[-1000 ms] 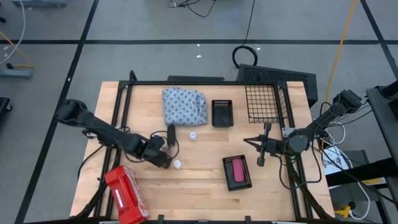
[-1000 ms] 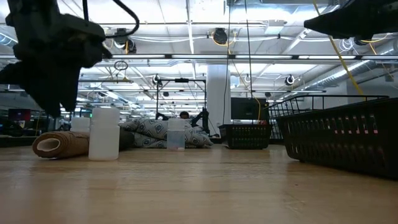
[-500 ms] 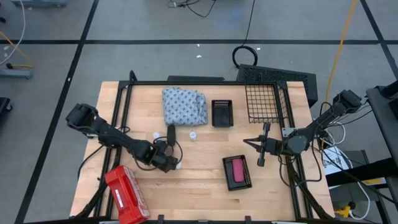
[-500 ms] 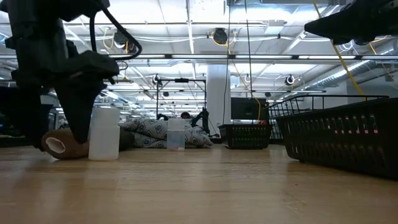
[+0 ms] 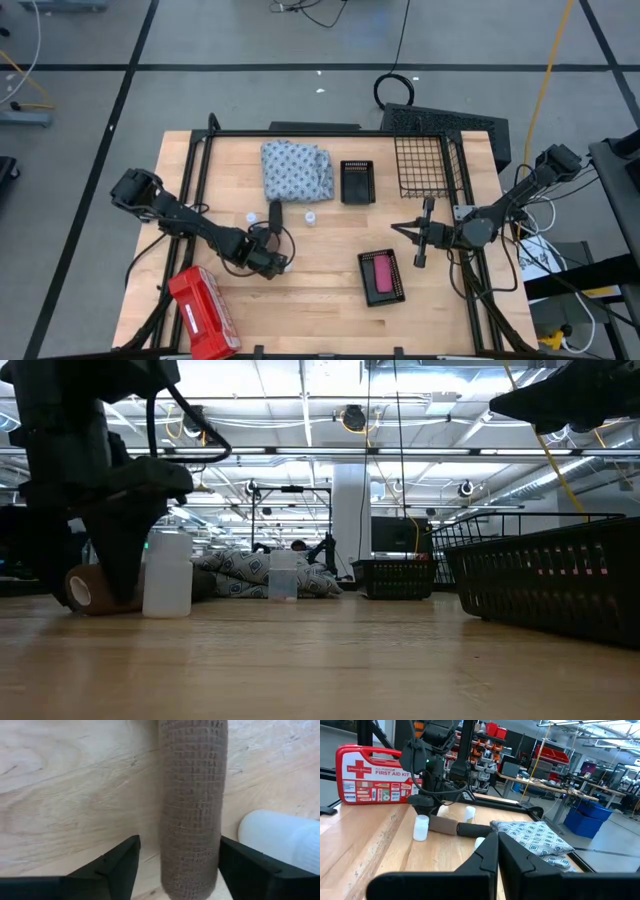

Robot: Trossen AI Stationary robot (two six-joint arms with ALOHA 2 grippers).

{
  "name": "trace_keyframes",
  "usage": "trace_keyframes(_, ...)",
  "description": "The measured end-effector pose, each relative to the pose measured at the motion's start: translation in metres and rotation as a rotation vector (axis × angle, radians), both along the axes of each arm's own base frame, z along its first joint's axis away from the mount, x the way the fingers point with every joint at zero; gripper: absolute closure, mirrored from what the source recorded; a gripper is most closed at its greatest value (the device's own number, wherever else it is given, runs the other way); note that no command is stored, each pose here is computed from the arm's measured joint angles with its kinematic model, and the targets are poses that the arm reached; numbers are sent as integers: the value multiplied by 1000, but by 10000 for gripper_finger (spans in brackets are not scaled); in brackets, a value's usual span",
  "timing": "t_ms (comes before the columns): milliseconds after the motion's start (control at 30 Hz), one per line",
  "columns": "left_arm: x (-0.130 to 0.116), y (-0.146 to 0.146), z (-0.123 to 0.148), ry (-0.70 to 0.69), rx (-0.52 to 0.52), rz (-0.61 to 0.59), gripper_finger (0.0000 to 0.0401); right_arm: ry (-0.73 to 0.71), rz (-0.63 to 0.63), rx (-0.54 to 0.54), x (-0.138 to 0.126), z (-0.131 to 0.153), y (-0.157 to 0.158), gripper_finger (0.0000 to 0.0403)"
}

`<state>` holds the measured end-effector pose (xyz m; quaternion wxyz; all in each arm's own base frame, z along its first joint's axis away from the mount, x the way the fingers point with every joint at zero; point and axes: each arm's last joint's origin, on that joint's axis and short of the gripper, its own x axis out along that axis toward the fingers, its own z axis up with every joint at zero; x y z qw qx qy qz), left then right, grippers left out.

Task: Pick & Place Medicine items
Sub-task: Put the brown bandage into the bottom black basket

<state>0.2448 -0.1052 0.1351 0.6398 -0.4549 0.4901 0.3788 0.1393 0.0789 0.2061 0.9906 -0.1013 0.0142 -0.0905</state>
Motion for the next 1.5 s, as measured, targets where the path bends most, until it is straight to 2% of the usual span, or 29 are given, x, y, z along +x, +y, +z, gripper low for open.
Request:
trace_keyframes(267, 0, 1, -1, -5, 42, -42, 264, 0, 0, 0, 0, 0, 0, 403)
trace_keyframes(433, -3, 3, 13, -1, 53, -78, 302, 0, 0, 0, 0, 0, 0, 403)
trace_keyframes(700, -10, 3, 67, -195, 131, -107, 299, 0, 1, -1, 0, 0, 0, 403)
trace_keyframes(900, -11, 1, 95, -380, 260, -118, 298, 0, 1, 0, 0, 0, 0, 403)
trace_keyframes(1000, -1, -1, 105, -519, 341, -150, 298, 0, 0, -1, 0, 0, 0, 403)
trace_keyframes(1100, 14, -4, 113, -647, 444, -233, 298, 0, 0, 0, 0, 0, 0, 403)
trace_keyframes(1267, 39, -6, 126, -806, 646, -462, 297, 0, 0, 0, 0, 0, 0, 403)
trace_keyframes(1400, 55, -6, 128, -861, 793, -577, 297, -15, -3, 67, 0, 0, 0, 403)
trace_keyframes(1500, 67, 0, 122, -871, 847, -626, 297, -32, 23, 131, 2, 1, -2, 403)
